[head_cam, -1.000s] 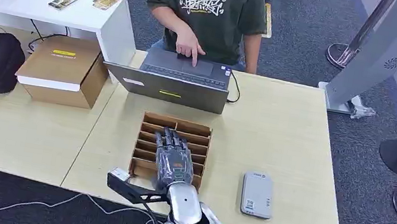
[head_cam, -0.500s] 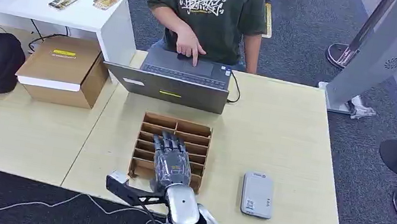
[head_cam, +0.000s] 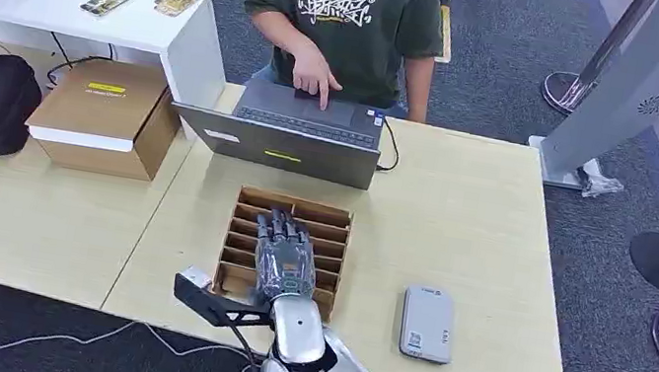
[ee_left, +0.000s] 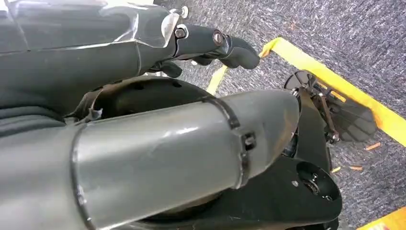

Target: Pass the card to the sensor for recognition and then transmit it.

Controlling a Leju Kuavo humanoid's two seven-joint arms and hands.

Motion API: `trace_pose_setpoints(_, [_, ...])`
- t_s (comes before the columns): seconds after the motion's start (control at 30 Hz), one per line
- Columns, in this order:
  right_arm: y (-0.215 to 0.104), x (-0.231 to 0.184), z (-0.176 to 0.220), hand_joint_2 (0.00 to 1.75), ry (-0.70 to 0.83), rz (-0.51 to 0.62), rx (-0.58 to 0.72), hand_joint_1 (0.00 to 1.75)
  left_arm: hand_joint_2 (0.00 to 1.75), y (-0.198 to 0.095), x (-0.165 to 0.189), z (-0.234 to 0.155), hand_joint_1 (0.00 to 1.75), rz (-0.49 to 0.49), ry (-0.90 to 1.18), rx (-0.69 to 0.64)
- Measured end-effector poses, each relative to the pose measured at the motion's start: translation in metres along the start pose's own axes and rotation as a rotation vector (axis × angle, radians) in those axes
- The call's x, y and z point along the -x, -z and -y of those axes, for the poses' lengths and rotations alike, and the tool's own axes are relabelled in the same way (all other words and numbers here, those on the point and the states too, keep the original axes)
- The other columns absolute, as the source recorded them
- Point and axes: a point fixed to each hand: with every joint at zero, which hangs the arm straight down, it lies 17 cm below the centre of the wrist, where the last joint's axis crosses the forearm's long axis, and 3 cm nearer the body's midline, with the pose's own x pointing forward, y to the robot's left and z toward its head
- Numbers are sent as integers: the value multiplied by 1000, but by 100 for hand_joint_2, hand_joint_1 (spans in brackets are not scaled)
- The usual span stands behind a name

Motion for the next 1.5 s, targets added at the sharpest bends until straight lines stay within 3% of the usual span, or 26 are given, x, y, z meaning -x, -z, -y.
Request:
trace_pose_setpoints(1.03, [-17, -18, 3, 175, 7, 105, 36, 0, 0, 0, -1, 0, 0, 8, -24, 2])
trace_pose_setpoints(1.5, [-21, -20, -14, 175, -22, 122, -2, 0, 0, 0, -2, -1, 0, 15, -33, 2])
